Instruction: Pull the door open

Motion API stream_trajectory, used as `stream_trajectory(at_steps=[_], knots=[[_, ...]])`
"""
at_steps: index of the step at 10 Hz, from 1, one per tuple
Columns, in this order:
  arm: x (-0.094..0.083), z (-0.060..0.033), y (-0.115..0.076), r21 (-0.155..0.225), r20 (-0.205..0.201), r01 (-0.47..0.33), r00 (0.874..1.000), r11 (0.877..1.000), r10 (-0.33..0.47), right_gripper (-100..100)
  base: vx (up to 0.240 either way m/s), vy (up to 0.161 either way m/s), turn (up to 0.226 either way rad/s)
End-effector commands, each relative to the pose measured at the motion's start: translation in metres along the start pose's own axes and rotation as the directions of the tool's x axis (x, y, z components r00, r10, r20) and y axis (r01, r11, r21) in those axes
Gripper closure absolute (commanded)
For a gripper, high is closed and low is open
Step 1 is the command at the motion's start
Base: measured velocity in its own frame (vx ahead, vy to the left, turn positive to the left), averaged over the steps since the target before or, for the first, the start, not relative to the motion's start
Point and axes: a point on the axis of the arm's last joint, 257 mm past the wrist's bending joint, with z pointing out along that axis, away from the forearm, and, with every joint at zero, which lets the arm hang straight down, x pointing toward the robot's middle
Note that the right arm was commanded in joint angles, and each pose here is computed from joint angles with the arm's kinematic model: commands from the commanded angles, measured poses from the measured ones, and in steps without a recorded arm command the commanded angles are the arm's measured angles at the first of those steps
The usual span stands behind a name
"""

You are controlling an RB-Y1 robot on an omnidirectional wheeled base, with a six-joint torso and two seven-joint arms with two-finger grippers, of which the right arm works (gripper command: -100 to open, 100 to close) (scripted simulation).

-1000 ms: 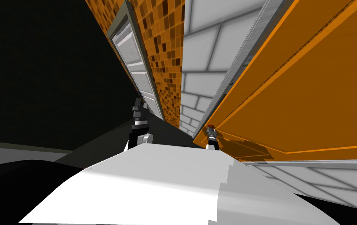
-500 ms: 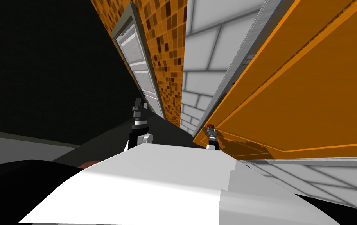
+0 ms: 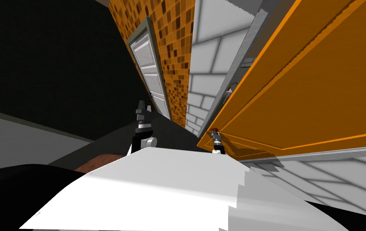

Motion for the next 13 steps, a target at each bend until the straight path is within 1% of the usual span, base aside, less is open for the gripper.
stream_trajectory(at_steps=[1,2,3,4,5,8,11,12,13], knots=[[-0.001,-0.0023,-0.005,0.025,0.001,-0.007,1.000,1.000,0.007,100,-0.213,-0.030,0.073],[-0.002,-0.0032,-0.007,0.037,0.002,-0.010,1.000,0.999,0.010,100,-0.195,-0.001,0.049],[-0.001,-0.0023,-0.005,0.029,0.001,-0.005,1.000,1.000,0.005,100,-0.090,0.000,0.008],[-0.002,-0.0075,-0.008,0.062,0.002,-0.005,1.000,0.998,0.005,100,-0.180,-0.043,0.083],[-0.002,-0.0084,-0.009,0.069,0.002,-0.005,1.000,0.998,0.005,100,-0.213,-0.058,0.091],[-0.001,-0.0173,-0.016,0.137,-0.001,-0.007,1.000,0.991,0.007,100,-0.254,-0.027,0.076],[-0.002,-0.0259,-0.022,0.193,0.003,-0.011,1.000,0.981,0.011,100,-0.262,-0.064,0.074],[-0.001,-0.0237,-0.020,0.179,0.002,-0.006,1.000,0.984,0.006,100,-0.114,-0.030,0.017],[-0.003,-0.0329,-0.020,0.206,0.004,-0.006,1.000,0.978,0.006,100,-0.154,-0.037,0.093]])
